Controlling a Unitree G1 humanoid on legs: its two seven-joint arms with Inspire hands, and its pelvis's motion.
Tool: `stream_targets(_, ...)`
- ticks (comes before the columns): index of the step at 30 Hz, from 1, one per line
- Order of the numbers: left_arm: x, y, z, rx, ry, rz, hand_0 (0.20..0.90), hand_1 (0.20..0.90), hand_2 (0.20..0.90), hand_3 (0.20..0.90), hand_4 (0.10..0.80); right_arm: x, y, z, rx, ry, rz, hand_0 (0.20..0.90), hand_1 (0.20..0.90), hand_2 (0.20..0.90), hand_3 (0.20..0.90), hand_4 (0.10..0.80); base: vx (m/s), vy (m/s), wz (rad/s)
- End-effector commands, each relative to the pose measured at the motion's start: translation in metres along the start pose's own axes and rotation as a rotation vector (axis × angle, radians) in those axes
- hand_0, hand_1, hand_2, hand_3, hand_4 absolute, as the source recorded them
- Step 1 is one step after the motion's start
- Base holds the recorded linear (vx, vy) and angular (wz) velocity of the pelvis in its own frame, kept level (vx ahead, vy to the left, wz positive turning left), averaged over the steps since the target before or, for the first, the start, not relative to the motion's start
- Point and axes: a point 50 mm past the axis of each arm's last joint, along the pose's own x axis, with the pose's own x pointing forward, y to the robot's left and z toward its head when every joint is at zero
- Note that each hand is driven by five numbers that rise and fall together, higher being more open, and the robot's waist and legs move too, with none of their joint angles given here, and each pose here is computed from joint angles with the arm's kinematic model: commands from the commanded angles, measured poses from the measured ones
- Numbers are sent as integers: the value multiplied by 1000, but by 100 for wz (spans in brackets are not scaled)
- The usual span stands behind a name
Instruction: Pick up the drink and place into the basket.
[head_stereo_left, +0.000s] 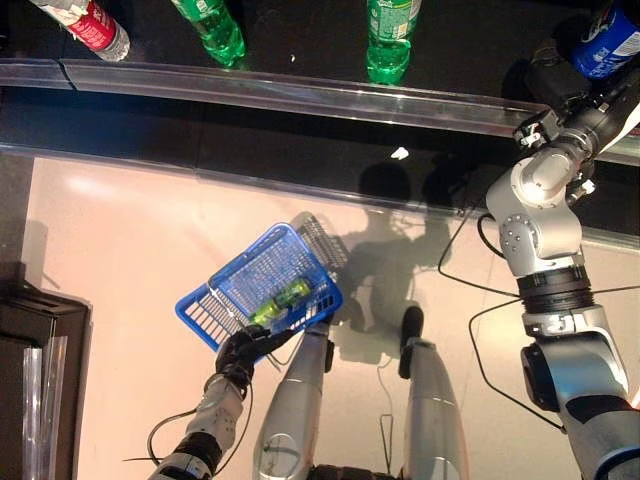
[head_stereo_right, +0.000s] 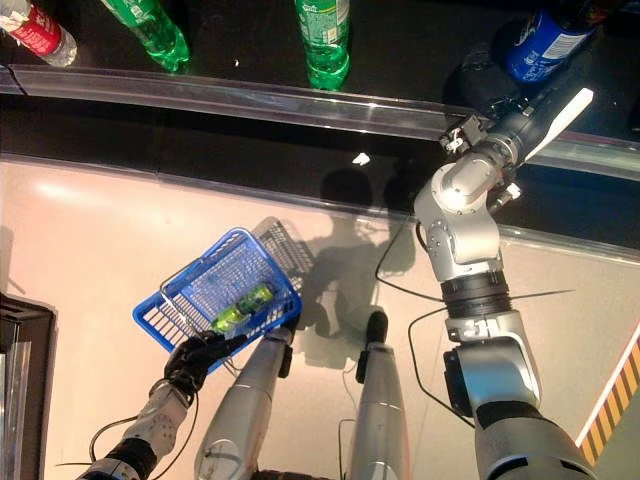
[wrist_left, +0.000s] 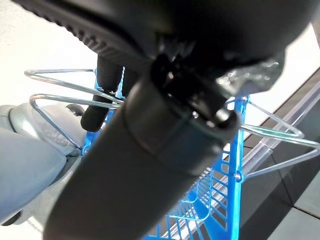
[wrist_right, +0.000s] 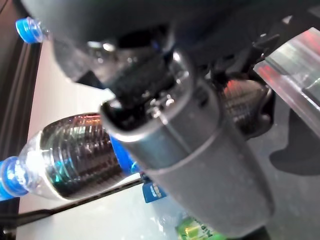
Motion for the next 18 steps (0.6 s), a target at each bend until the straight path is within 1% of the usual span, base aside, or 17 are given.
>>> stream_targets(1,-27,18,-57,71,207,-35,300,300,300,200,100,24,2,83,138,-270,32,516,516,516,453,353,0,0,0)
stream_targets(2,-26,18,-55,71,202,-38,300,300,300,200,100,27,1,84,135,-275,35,300,300,300,200,100,0,0,0)
stream_targets(13,-24,21,-48,78,189,-55,300,300,300,200,100,46,-8,83,75,-278,21,300,300,300,200,100,0,0,0)
stream_targets(18,-25,23,-46,77,184,-59,300,300,300,200,100,49,-10,83,50,-282,18,300,300,300,200,100,0,0,0)
